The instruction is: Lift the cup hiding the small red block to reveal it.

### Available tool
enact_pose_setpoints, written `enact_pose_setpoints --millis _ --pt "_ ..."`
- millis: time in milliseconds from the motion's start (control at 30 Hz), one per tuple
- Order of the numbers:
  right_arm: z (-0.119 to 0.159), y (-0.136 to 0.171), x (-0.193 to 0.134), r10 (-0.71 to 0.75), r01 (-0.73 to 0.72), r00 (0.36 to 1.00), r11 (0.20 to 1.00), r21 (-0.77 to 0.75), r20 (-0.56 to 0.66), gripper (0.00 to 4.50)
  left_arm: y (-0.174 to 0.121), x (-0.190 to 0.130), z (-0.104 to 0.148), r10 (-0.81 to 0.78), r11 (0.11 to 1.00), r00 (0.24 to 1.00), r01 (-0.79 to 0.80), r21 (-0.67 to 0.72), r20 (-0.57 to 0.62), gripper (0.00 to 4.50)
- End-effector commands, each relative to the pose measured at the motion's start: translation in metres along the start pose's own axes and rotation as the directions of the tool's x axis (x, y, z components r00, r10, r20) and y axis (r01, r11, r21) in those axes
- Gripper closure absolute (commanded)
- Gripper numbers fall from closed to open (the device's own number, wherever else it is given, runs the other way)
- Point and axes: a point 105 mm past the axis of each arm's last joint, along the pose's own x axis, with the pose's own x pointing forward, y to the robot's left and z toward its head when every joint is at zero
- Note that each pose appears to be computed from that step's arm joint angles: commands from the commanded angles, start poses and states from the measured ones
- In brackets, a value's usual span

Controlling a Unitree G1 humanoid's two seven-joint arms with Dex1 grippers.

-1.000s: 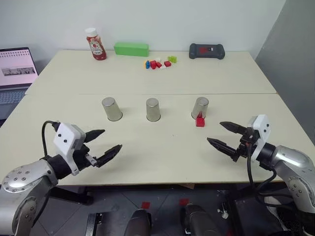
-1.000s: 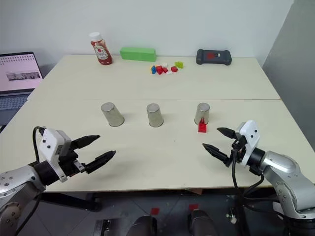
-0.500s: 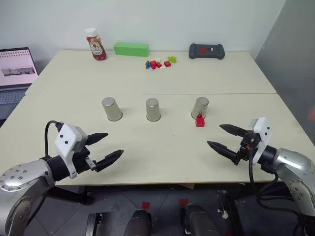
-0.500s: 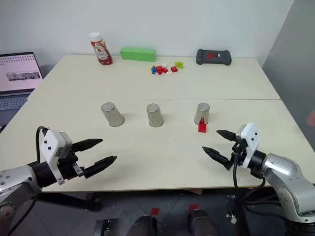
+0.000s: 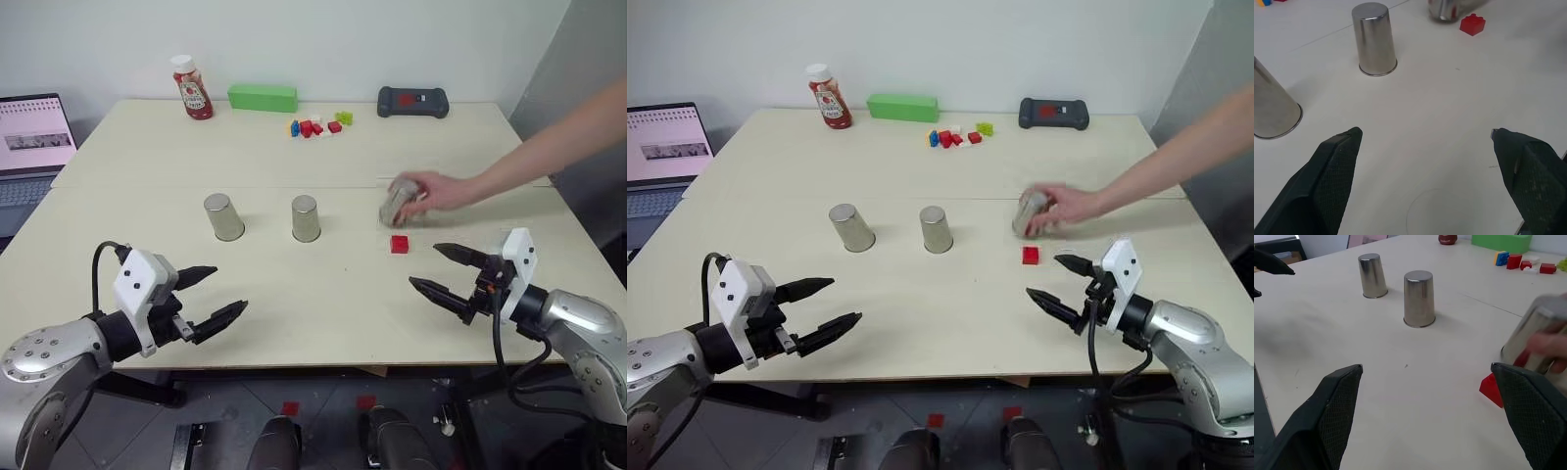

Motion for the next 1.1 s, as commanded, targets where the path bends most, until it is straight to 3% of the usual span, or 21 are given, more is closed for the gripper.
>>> enact_pose_setpoints --millis 33,733,1100 --pt "0.008 0.006 -0.004 0.009 -0.008 1.000 0.999 -0.032 0.025 0.03 0.000 0.000 0.008 -0.011 0.999 1.000 0.010 0.043 0.014 0.00" --pt "0.002 0.008 -0.003 0.028 -0.027 0.999 0.999 -0.027 0.024 0.03 -0.001 -0.001 0.007 -0.032 0.999 0.999 0.032 0.043 0.002 0.00" --pt "0.012 0.013 0.006 0.078 -0.075 0.996 0.996 -0.057 0.048 0.03 0.004 0.004 0.011 0.005 0.999 0.999 -0.006 0.040 0.035 0.00"
